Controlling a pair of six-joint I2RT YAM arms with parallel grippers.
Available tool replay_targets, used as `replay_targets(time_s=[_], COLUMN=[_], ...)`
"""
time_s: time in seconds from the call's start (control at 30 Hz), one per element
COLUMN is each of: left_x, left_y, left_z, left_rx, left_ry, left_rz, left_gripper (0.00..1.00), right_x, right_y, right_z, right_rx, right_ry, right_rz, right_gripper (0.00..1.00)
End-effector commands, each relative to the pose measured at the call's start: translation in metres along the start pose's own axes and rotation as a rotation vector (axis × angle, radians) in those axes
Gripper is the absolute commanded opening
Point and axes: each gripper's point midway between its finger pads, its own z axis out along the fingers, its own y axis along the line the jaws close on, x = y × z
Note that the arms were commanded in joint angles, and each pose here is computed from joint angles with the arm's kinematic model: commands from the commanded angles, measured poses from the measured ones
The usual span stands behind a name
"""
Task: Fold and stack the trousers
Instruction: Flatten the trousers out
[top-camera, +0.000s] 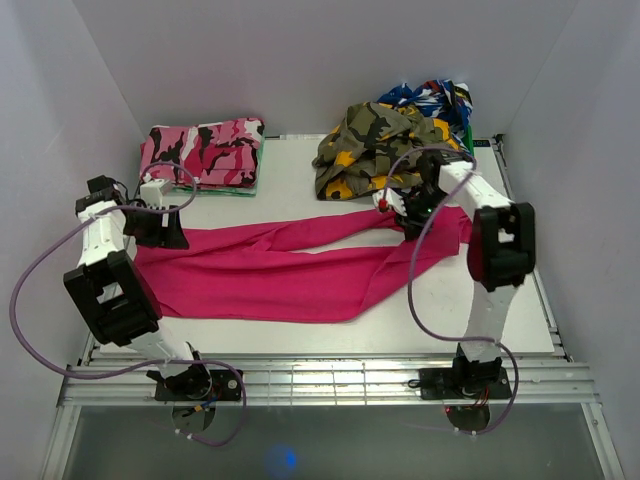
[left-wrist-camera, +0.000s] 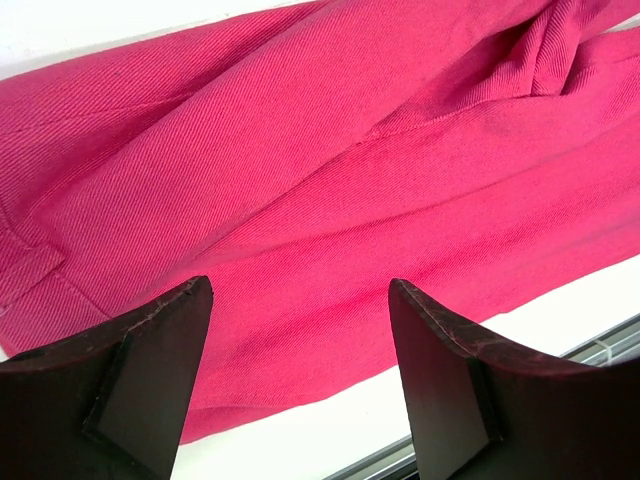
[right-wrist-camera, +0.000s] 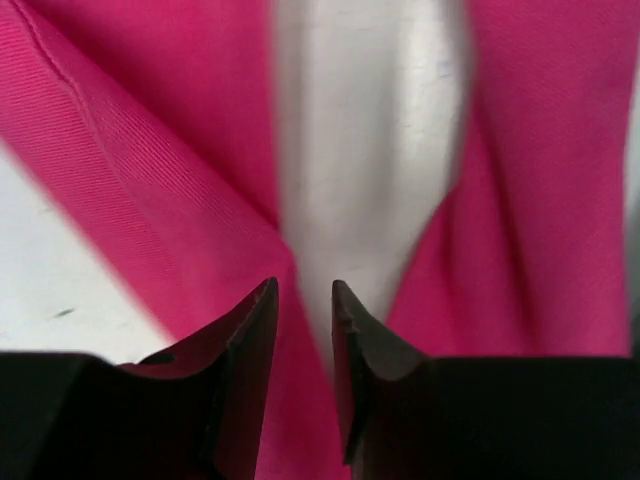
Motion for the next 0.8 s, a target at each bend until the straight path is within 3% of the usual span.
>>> replay_targets(time_s=[0.0, 0.03, 0.1, 0.2, 0.4, 0.5, 0.67, 0.73, 0.77], left_x=[-0.014, -0.015, -0.013, -0.01, 0.004, 0.011, 0.017, 0.017, 0.018], left_y=[-0.002, -0.002, -0.002, -0.003, -0.008, -0.013, -0.014, -0.01, -0.008], left_z=[-0.002, -0.002, -0.002, -0.002, 0.005, 0.01, 0.013, 0.011, 0.01], left_rx=[0.02, 0.02, 0.018, 0.013, 0.01, 0.024, 0.023, 0.004, -0.002], left_ry=[-0.029, -0.029, -0.023, -0.02, -0.027, -0.028, -0.03, -0.029, -0.03], left_rz=[-0.03, -0.031, -0.023, -0.011, -0.012, -0.034, -0.058, -0.069, -0.075], left_gripper=[0.81, 0.81, 0.81, 0.81, 0.81, 0.81, 0.82, 0.82, 0.83], right_x=[0.001, -0.006, -0.008, -0.016, 0.03, 0.055, 0.08, 0.082, 0.082], right_y=[-0.011, -0.034, -0.045, -0.048, -0.031, -0.024, -0.027, -0.026, -0.027], right_z=[0.026, 0.015, 0.005, -0.031, -0.12, -0.143, -0.132, -0.119, -0.114], right_rx=[-0.12, -0.061, -0.023, 0.079, 0.302, 0.36, 0.38, 0.36, 0.354], right_ry=[-0.015, -0.027, -0.062, -0.114, -0.308, -0.407, -0.467, -0.49, -0.501], right_rz=[0.233, 0.243, 0.324, 0.402, 0.771, 0.977, 1.178, 1.227, 1.239], right_gripper=[0.37, 0.42, 0.56, 0.69, 0.69, 0.68, 0.74, 0.92, 0.94])
